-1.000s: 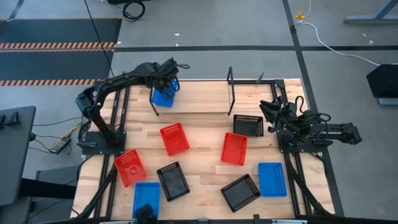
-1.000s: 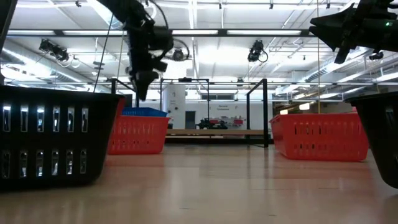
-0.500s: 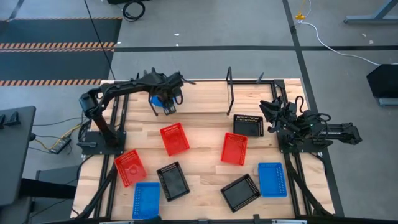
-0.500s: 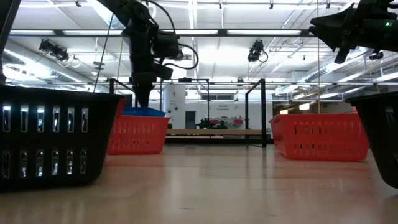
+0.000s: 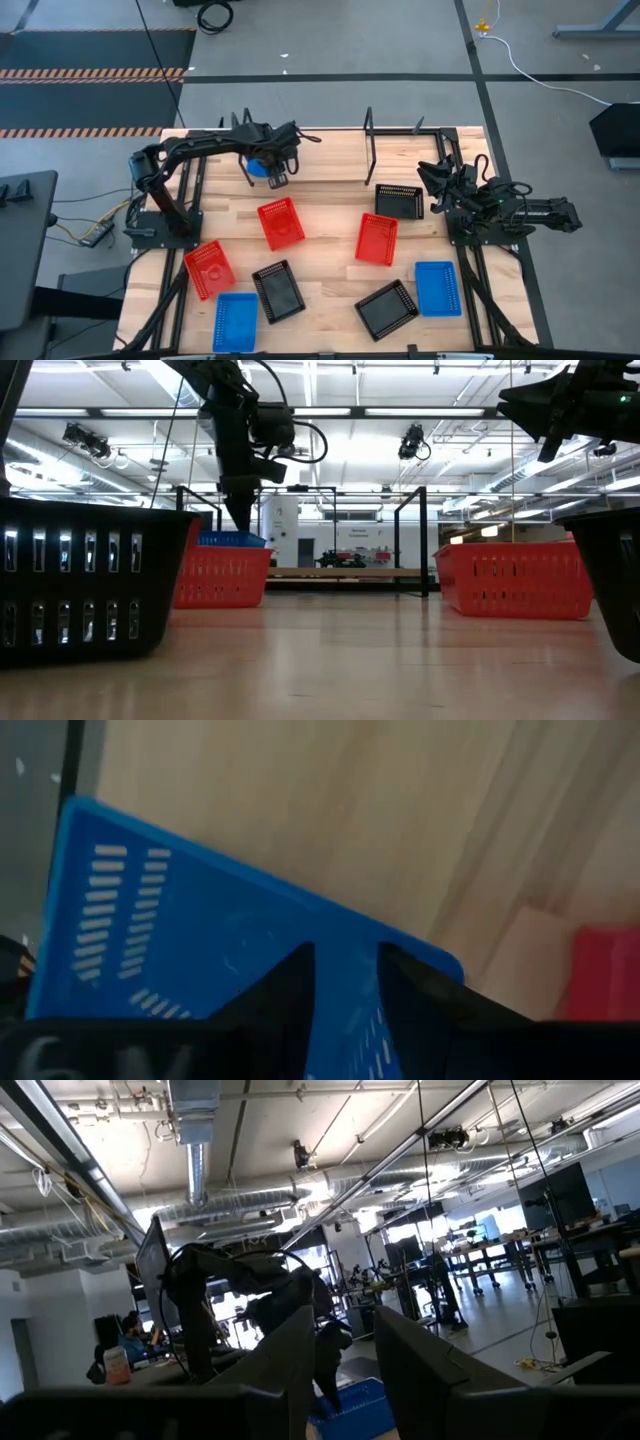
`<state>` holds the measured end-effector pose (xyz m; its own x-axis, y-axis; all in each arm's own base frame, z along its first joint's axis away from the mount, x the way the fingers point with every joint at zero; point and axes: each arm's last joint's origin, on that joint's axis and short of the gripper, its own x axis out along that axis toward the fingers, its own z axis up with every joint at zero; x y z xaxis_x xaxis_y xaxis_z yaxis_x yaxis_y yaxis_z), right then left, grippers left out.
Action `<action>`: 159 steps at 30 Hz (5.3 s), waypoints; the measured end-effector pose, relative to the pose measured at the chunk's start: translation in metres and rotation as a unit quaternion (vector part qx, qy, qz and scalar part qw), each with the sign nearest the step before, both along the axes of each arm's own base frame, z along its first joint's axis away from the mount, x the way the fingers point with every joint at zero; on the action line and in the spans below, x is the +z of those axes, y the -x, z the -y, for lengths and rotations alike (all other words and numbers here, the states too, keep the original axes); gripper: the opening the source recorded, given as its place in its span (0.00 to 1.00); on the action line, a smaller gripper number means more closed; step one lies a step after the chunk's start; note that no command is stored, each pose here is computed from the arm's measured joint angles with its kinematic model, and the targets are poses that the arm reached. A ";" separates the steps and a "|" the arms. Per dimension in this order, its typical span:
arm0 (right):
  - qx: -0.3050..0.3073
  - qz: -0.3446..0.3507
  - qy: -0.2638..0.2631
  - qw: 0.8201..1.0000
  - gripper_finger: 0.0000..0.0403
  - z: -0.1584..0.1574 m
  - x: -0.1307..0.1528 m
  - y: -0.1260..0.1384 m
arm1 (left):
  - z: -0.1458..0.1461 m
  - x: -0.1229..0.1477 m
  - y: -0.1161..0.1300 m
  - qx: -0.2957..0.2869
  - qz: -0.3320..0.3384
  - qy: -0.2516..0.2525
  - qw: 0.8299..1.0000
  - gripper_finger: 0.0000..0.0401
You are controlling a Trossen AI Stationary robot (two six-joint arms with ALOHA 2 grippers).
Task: Stack baskets on shelf by color
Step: Put the top blue basket on the shelf, then put the top red basket on the shelf
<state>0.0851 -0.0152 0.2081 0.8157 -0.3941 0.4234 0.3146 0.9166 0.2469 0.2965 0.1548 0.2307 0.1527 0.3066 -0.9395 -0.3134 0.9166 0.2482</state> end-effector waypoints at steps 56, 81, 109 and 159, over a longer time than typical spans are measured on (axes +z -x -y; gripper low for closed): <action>0.002 -0.006 -0.004 1.000 0.28 0.000 -0.001 -0.001 | 0.209 0.044 -0.034 -0.061 0.043 0.104 0.992 0.31; 0.008 -0.002 -0.013 1.000 0.28 0.000 -0.001 -0.001 | 0.222 -0.065 -0.074 -0.069 -0.104 0.105 0.987 0.45; 0.010 0.002 -0.021 1.000 0.28 0.000 -0.001 -0.001 | 0.190 0.014 -0.117 -0.167 0.003 0.032 0.985 0.01; 0.006 -0.007 -0.012 1.000 0.28 0.000 -0.002 -0.001 | 0.035 -0.031 -0.105 -0.109 -0.033 -0.020 0.993 0.07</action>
